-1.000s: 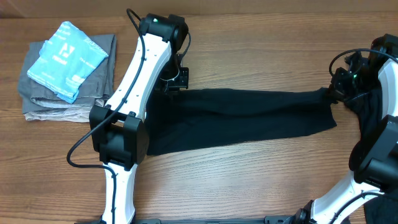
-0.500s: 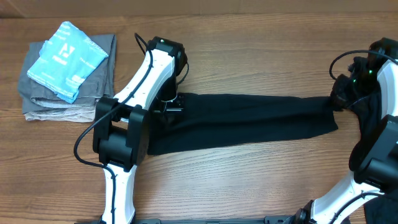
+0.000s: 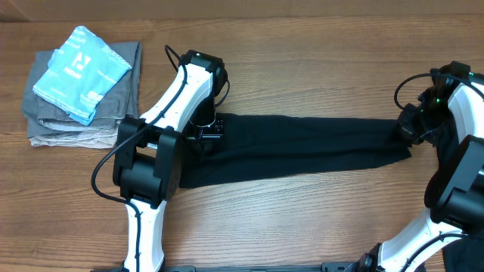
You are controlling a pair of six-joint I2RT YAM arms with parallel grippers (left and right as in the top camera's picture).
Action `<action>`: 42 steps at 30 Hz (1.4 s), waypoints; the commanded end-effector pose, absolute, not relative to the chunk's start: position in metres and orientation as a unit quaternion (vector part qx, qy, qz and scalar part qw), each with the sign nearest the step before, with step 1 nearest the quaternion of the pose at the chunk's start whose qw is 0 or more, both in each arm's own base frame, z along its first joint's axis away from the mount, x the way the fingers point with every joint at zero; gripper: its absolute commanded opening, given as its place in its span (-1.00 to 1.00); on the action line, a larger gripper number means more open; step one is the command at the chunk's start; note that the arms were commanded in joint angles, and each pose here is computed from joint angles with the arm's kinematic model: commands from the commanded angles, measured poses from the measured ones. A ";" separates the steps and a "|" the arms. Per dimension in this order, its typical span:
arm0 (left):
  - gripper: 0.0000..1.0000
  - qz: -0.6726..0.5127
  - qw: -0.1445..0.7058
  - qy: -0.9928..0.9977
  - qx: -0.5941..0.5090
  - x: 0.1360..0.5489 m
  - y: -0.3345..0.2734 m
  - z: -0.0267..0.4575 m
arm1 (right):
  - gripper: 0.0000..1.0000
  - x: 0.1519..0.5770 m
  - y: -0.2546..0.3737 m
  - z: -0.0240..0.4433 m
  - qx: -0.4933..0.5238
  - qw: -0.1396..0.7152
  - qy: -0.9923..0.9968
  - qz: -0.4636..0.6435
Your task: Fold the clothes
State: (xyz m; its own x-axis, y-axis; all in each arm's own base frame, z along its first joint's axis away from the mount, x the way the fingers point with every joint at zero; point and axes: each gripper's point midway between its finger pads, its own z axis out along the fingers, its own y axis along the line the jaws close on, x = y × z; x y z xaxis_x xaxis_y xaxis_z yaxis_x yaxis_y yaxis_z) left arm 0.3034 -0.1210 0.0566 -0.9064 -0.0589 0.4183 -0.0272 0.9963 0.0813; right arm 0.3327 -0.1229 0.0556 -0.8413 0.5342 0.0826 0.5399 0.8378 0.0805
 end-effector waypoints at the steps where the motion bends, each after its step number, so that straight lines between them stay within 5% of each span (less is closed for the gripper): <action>1: -0.92 -0.053 0.210 -0.976 0.024 0.301 -0.113 0.065 | -0.91 0.330 -0.128 0.066 -0.287 0.014 -0.957 -0.038; 4: -0.92 -0.053 0.220 -0.974 0.013 0.296 -0.112 0.067 | -0.87 0.330 -0.128 0.067 -0.287 0.016 -0.957 -0.038; 7: -0.60 -0.054 0.225 -0.973 0.010 0.294 -0.111 0.068 | -0.74 0.330 -0.128 0.067 -0.287 0.016 -0.957 -0.038; 9: 0.10 -0.054 0.229 -0.972 0.005 0.292 -0.110 0.069 | 0.05 0.330 -0.128 0.067 -0.287 0.015 -0.957 -0.039; 10: 0.40 -0.054 0.232 -0.971 0.001 0.291 -0.110 0.070 | 0.22 0.332 -0.128 0.068 -0.287 0.012 -0.957 -0.041; 12: 0.47 -0.053 0.237 -0.970 -0.003 0.290 -0.108 0.071 | 0.33 0.344 -0.123 0.077 -0.286 -0.007 -0.956 -0.065; 21: 0.08 0.027 0.175 -0.984 0.024 0.328 -0.125 0.106 | 0.30 0.376 -0.095 0.181 -0.239 -0.069 -0.957 -0.147; 22: -0.05 0.036 0.170 -0.985 0.024 0.331 -0.128 0.109 | 0.26 0.373 -0.091 0.185 -0.235 -0.062 -0.959 -0.147; 25: -0.92 0.036 0.174 -0.984 0.014 0.326 -0.136 0.108 | -0.13 0.360 -0.076 0.183 -0.229 -0.027 -0.961 -0.152; 29: -0.92 0.021 0.201 -0.979 -0.011 0.306 -0.149 0.090 | -0.89 0.344 -0.054 0.157 -0.215 0.030 -0.963 -0.158; 42: -0.92 -0.008 0.223 -0.974 -0.033 0.270 -0.172 0.034 | -0.92 0.315 -0.010 0.054 -0.192 0.094 -0.964 -0.157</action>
State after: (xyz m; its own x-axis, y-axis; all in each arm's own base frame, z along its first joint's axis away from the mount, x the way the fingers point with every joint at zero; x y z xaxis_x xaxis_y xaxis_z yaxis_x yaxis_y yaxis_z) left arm 0.2728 -0.1734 0.0420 -0.8898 0.1006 0.4451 0.1057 0.9943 -0.0135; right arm 0.3240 -0.0220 0.0655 -0.9151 0.3422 0.2134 0.3918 0.8799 0.2690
